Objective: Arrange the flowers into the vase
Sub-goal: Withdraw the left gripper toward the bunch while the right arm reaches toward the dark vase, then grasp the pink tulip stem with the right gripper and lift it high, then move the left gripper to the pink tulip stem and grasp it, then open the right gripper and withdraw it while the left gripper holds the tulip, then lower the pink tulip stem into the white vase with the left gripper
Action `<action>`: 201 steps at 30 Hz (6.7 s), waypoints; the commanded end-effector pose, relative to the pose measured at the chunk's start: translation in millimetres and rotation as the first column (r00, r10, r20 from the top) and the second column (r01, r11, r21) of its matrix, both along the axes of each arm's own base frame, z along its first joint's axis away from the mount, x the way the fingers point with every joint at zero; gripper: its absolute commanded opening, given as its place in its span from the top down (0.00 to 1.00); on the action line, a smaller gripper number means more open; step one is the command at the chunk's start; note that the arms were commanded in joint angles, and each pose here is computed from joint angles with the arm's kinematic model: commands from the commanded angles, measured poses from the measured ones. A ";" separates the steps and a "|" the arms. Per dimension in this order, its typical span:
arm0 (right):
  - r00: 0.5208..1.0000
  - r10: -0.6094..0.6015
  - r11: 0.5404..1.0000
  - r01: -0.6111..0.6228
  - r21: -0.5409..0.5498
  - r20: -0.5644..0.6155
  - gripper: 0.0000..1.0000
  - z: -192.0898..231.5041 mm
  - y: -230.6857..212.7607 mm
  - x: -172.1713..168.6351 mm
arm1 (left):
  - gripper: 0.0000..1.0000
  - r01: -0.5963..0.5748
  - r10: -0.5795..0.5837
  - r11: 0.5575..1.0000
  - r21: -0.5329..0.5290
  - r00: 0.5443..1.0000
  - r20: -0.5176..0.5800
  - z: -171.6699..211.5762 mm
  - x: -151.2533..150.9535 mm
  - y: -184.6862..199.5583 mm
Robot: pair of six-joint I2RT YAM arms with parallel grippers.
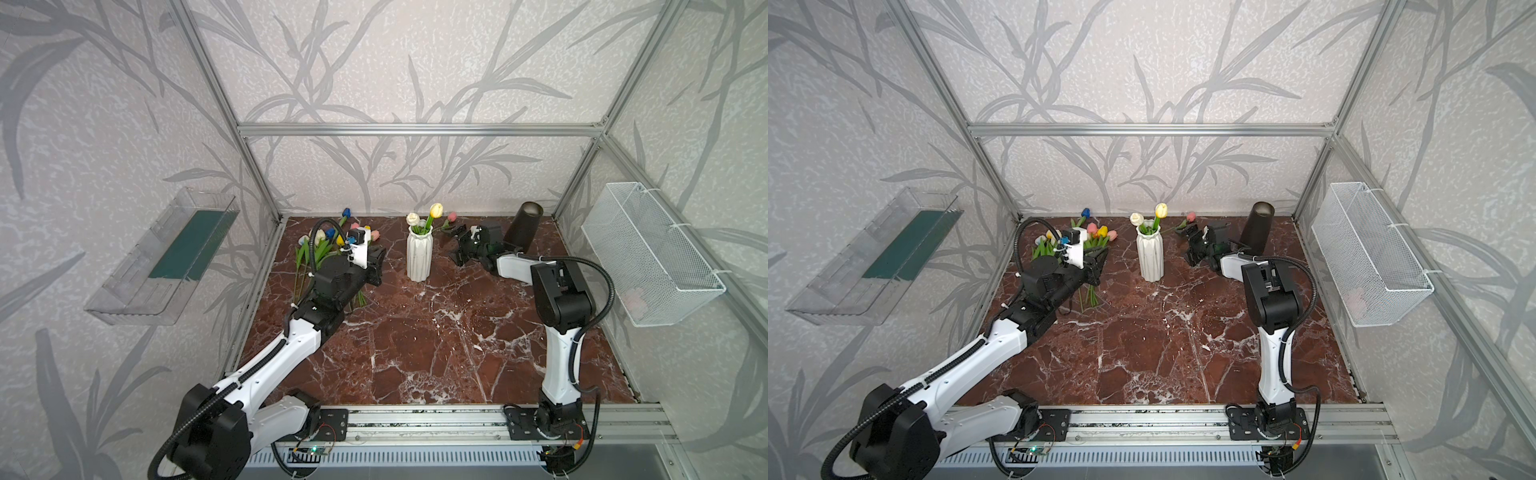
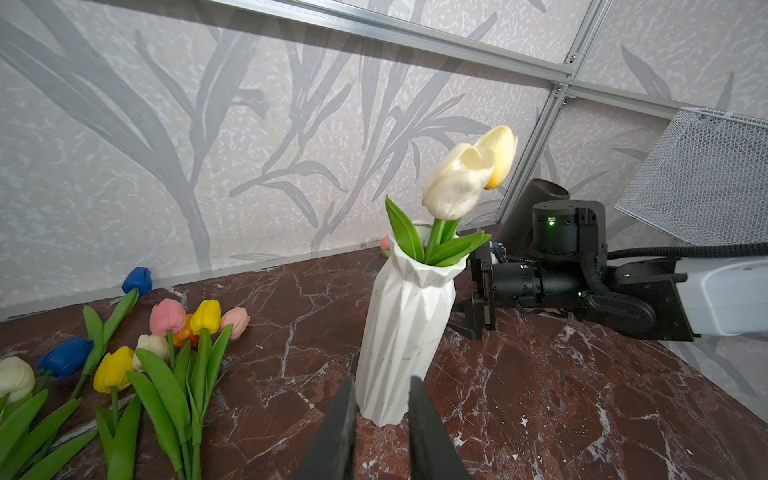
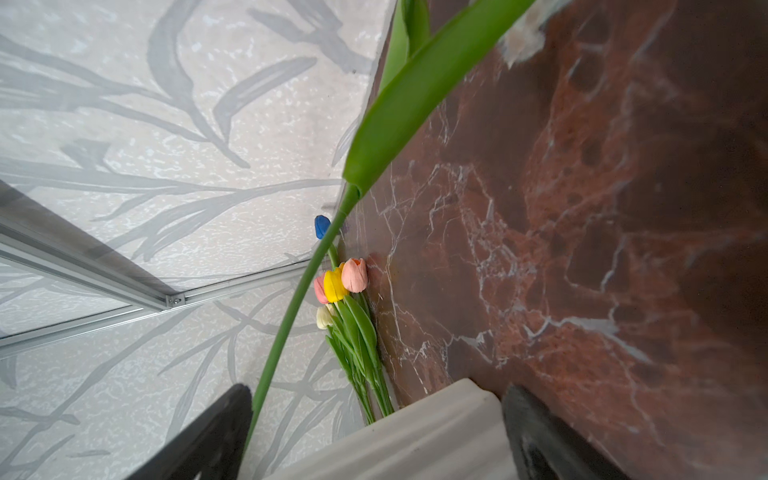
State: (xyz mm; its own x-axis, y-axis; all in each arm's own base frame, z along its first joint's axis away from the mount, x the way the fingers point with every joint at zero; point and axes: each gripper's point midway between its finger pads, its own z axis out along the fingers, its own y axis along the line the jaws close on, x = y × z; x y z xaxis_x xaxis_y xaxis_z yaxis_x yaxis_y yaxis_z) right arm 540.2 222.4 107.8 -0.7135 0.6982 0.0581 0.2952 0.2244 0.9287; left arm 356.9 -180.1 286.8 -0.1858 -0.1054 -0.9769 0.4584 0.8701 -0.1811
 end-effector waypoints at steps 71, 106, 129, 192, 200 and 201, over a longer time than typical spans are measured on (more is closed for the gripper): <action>0.363 0.720 0.508 0.307 -0.805 0.592 1.00 348.9 75.3 -69.8 | 0.73 0.000 0.001 1.000 -0.012 0.998 0.061 2.7 -3.2 -0.4; 0.058 0.527 0.790 0.335 -0.514 0.848 1.00 294.3 95.6 -74.0 | 0.30 0.204 -0.197 0.979 0.005 0.938 0.285 151.9 105.0 -7.9; 0.000 0.512 0.813 0.323 -0.484 0.859 0.98 272.1 90.1 -98.6 | 0.39 0.450 -0.469 0.883 0.131 0.842 0.269 169.6 118.5 -77.3; -0.087 0.456 0.793 0.490 -0.360 0.886 0.35 320.8 19.5 -206.6 | 0.83 0.464 -0.509 0.858 0.222 0.828 0.236 108.1 72.6 -107.1; -0.022 0.452 0.782 0.492 -0.384 0.892 0.34 311.5 13.9 -197.6 | 0.58 0.414 -0.474 0.876 0.250 0.837 0.274 139.2 60.0 -94.6; -0.007 0.450 0.782 0.486 -0.390 0.893 0.34 310.1 12.9 -196.2 | 0.57 0.406 -0.467 0.878 0.253 0.840 0.275 143.8 57.0 -92.0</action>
